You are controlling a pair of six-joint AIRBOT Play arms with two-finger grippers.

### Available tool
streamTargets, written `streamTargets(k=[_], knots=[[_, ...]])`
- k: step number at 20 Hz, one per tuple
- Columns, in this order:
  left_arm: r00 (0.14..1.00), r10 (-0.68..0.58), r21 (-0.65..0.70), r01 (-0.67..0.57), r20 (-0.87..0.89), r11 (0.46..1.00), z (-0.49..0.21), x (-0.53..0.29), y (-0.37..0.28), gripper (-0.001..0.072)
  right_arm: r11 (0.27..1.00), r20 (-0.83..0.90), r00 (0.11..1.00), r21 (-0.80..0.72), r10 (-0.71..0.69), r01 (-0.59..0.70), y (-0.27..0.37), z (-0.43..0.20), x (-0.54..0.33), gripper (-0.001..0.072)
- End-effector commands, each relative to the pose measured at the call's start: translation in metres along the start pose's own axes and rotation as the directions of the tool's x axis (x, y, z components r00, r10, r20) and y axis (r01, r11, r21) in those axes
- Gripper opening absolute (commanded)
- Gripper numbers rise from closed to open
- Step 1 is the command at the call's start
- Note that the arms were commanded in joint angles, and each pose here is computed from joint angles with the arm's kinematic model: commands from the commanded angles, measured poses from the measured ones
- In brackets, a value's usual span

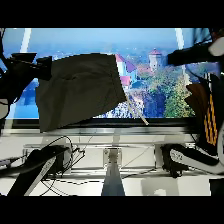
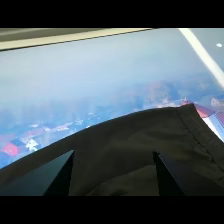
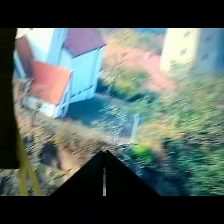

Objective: Fold the clothes and pants, and hang the long-sleeved shirts on hangers.

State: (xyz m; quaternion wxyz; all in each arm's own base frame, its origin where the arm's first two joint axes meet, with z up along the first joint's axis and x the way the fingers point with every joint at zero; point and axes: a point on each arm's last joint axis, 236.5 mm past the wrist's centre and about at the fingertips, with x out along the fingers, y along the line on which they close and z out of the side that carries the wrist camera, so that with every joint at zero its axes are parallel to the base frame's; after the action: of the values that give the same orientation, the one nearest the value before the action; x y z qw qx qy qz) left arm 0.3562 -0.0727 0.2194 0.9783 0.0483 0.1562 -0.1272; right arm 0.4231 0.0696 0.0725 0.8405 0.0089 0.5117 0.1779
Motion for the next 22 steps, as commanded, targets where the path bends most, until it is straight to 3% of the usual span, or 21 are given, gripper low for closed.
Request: streamTargets(k=[1, 3, 4, 9, 17, 18, 19, 20, 22], knots=[[1.0, 0.0, -0.002, 0.0, 0.0, 1.0, 0.0, 0.0, 0.0, 0.0566, 0.908, -0.222, 0.888, 0.218, 0.403, -0.358, 0.07, -0.055, 0.076, 0.0088], [1.0, 0.001, -0.002, -0.001, 0.003, 1.0, 0.001, 0.0, 0.0, 0.0566, 0.872, -0.334, 0.81, 0.28, 0.482, -0.403, 0.095, -0.087, 0.103, 0.0464], [1.0, 0.002, -0.002, -0.002, 0.005, 1.0, 0.001, 0.0, 0.0, 0.0566, 0.866, -0.385, 0.778, 0.291, 0.496, -0.407, 0.104, -0.103, 0.114, 0.0532], [1.0, 0.0, -0.002, 0.0, -0.004, 1.0, -0.001, 0.0, 0.0, 0.0566, 0.862, -0.535, 0.677, 0.277, 0.505, -0.424, 0.15, -0.153, 0.146, 0.0532], [1.0, -0.002, -0.014, 0.002, -0.021, 1.0, -0.006, 0.005, 0.0, 0.0564, 0.899, -0.419, 0.796, 0.205, 0.437, -0.386, 0.159, -0.128, 0.182, 0.0524], [1.0, -0.003, -0.07, 0.001, -0.026, 0.998, -0.007, 0.007, 0.0, 0.051, 0.903, -0.395, 0.812, 0.203, 0.43, -0.379, 0.158, -0.122, 0.185, 0.0523], [0.999, -0.001, -0.158, -0.004, -0.034, 0.987, -0.009, 0.009, 0.001, 0.0408, 0.903, -0.37, 0.825, 0.207, 0.428, -0.376, 0.157, -0.117, 0.188, 0.0523], [0.999, -0.002, -0.218, -0.007, -0.041, 0.976, -0.012, 0.012, 0.001, 0.0389, 0.899, -0.354, 0.827, 0.217, 0.436, -0.381, 0.159, -0.113, 0.189, 0.052], [0.999, -0.003, -0.26, -0.011, -0.053, 0.965, -0.015, 0.015, 0.001, 0.0389, 0.885, -0.348, 0.816, 0.24, 0.462, -0.399, 0.166, -0.112, 0.186, 0.0434]])
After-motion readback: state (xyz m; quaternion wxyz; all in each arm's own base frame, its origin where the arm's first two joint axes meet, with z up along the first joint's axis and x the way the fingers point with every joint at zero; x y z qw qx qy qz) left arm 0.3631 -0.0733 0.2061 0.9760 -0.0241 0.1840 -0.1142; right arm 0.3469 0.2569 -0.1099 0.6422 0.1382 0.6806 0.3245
